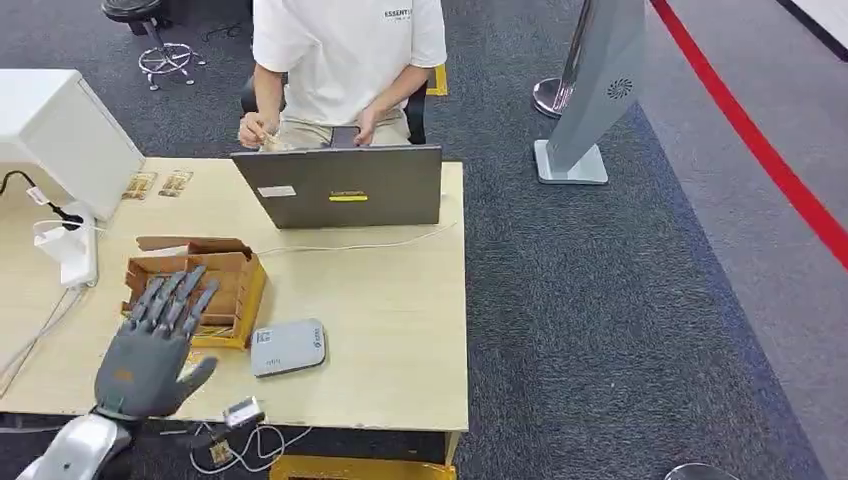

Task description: Pass the card to the sensor for recognition and then transmit it.

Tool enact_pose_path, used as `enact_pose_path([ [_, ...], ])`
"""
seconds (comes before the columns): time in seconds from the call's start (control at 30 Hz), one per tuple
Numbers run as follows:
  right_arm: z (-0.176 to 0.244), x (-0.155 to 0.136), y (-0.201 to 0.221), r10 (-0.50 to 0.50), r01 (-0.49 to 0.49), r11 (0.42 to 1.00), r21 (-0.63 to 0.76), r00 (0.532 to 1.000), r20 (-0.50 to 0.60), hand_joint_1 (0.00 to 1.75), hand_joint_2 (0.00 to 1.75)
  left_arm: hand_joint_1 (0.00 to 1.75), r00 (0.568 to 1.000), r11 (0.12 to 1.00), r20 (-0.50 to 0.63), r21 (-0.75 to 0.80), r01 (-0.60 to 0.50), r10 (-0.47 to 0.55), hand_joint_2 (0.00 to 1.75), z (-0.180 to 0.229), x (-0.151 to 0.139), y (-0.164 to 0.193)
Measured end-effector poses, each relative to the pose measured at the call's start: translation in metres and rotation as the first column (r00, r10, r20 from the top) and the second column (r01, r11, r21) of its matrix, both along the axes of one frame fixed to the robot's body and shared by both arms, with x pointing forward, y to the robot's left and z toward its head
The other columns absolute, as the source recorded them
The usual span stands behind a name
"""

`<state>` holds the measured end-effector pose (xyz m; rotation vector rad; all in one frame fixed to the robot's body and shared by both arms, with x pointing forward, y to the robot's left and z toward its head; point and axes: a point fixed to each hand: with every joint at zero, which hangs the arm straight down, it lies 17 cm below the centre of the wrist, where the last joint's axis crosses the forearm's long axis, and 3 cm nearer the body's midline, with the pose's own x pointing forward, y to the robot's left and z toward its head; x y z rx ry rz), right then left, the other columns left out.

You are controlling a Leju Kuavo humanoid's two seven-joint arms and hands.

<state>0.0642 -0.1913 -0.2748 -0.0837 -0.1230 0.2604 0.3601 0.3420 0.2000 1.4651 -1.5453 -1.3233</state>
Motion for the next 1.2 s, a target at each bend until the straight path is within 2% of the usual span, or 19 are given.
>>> enact_pose_path([
  [0.1, 0.000, 0.000, 0.001, -0.016, 0.016, 1.000, 0.000, 1.000, -0.001, 0.00, 0.00, 0.00, 0.993, 0.999, -0.113, 0.035, -0.022, 0.026, 1.75, -0.017, -0.032, 0.015],
  [0.17, 0.000, -0.001, 0.001, -0.022, 0.022, 1.000, 0.001, 1.000, -0.002, 0.00, 0.00, 0.00, 0.987, 0.998, -0.157, 0.049, -0.031, 0.038, 1.75, -0.023, -0.043, 0.022],
  [0.37, 0.000, 0.000, 0.002, -0.015, 0.015, 1.000, 0.002, 1.000, -0.002, 0.00, 0.00, 0.00, 0.985, 0.997, -0.158, 0.054, -0.061, 0.069, 1.75, -0.020, -0.045, 0.033],
  [0.7, 0.000, 0.000, 0.002, 0.009, -0.009, 1.000, -0.001, 1.000, -0.004, 0.00, 0.00, 0.00, 0.981, 0.988, -0.117, 0.048, -0.149, 0.154, 1.75, -0.022, -0.016, 0.058],
  [1.0, 0.001, 0.001, 0.003, 0.038, -0.038, 0.999, 0.000, 0.999, -0.004, 0.00, 0.00, 0.00, 0.972, 0.973, -0.056, 0.021, -0.228, 0.229, 1.75, -0.020, 0.029, 0.075],
  [1.2, 0.001, 0.003, 0.002, 0.061, -0.061, 0.998, -0.003, 0.998, 0.000, 0.00, 0.00, 0.00, 0.965, 0.965, -0.040, 0.002, -0.261, 0.261, 1.75, -0.022, 0.062, 0.074],
])
